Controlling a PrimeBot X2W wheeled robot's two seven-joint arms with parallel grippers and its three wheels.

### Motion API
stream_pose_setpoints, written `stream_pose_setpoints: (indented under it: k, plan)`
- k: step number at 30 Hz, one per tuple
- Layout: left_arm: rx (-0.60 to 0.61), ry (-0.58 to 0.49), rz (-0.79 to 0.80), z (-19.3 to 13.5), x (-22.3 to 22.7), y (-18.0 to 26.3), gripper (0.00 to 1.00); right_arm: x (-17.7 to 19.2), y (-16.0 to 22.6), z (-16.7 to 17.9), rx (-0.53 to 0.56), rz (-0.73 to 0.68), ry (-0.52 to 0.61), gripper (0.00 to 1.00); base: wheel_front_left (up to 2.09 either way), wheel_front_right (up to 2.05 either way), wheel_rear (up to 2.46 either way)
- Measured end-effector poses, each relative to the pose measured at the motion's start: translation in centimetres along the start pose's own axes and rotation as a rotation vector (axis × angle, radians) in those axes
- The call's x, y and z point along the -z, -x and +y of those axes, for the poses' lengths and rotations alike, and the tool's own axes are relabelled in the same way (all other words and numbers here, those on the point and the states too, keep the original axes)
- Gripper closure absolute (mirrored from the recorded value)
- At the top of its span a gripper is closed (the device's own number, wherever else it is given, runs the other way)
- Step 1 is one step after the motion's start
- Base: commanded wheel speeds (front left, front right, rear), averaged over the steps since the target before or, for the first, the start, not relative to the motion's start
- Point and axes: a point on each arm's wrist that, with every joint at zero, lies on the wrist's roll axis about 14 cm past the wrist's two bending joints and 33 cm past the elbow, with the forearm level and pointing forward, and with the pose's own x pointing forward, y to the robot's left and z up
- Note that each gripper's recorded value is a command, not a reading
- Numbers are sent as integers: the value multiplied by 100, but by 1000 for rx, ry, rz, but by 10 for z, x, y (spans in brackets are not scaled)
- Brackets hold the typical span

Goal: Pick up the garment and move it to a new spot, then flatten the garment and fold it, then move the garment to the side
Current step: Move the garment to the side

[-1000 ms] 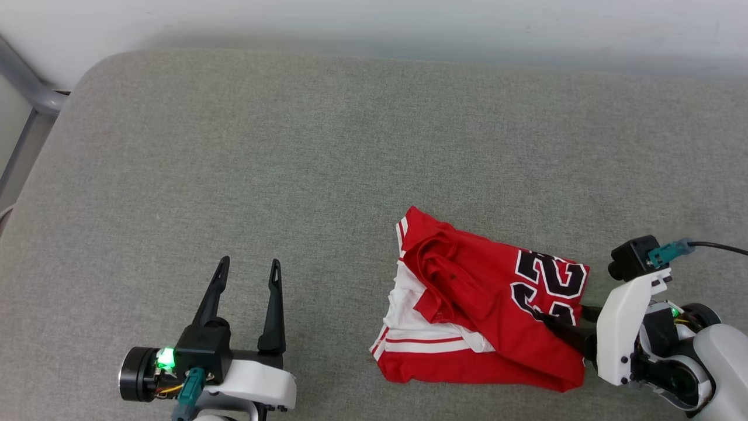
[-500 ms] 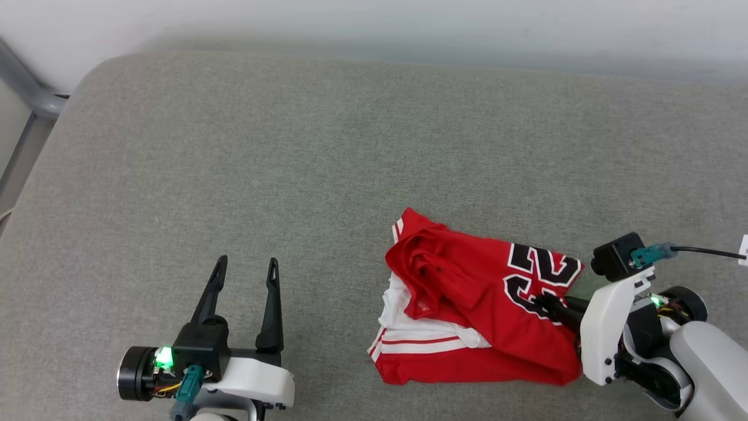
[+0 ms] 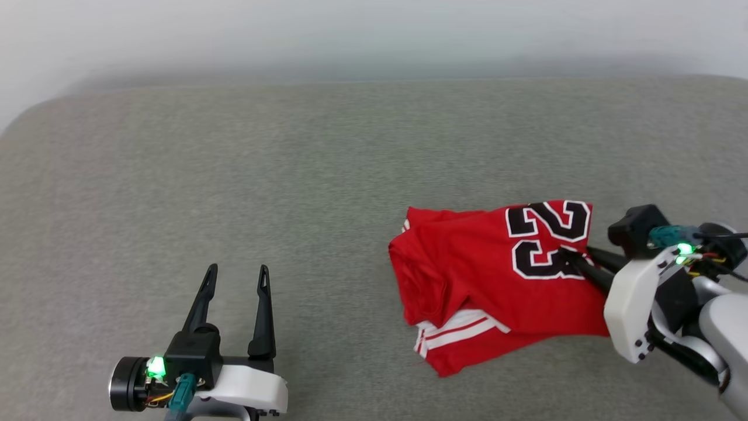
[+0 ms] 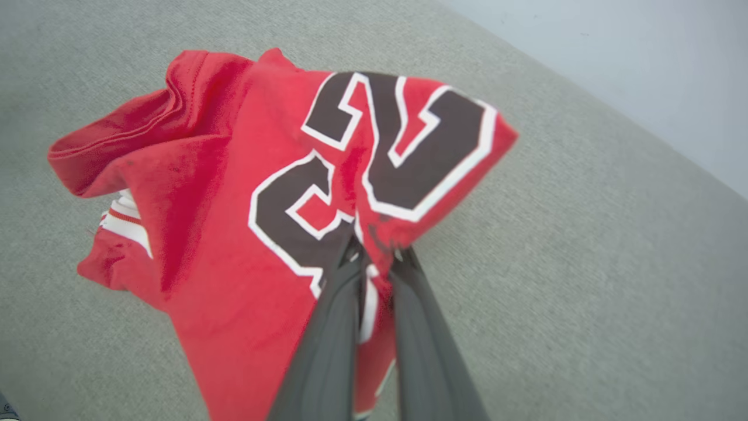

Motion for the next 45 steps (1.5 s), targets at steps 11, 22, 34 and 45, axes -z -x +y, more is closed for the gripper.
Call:
stream_pose_setpoints:
  k: [11,22,34,45]
  plan:
    - [130,28,-7,-46,5,-28,0,5,51,-67,202,3,-16,100,0,0,0]
    - [179,40,-4,-62,19,-56,0,46,70,-151,394,169,-28,100,0,0,0]
    - [174,43,6,-59,42,-87,0,96,79,-248,610,367,-75,100,0,0,0]
    - [168,38,10,-54,52,-97,0,115,87,-301,775,429,-143,100,0,0,0]
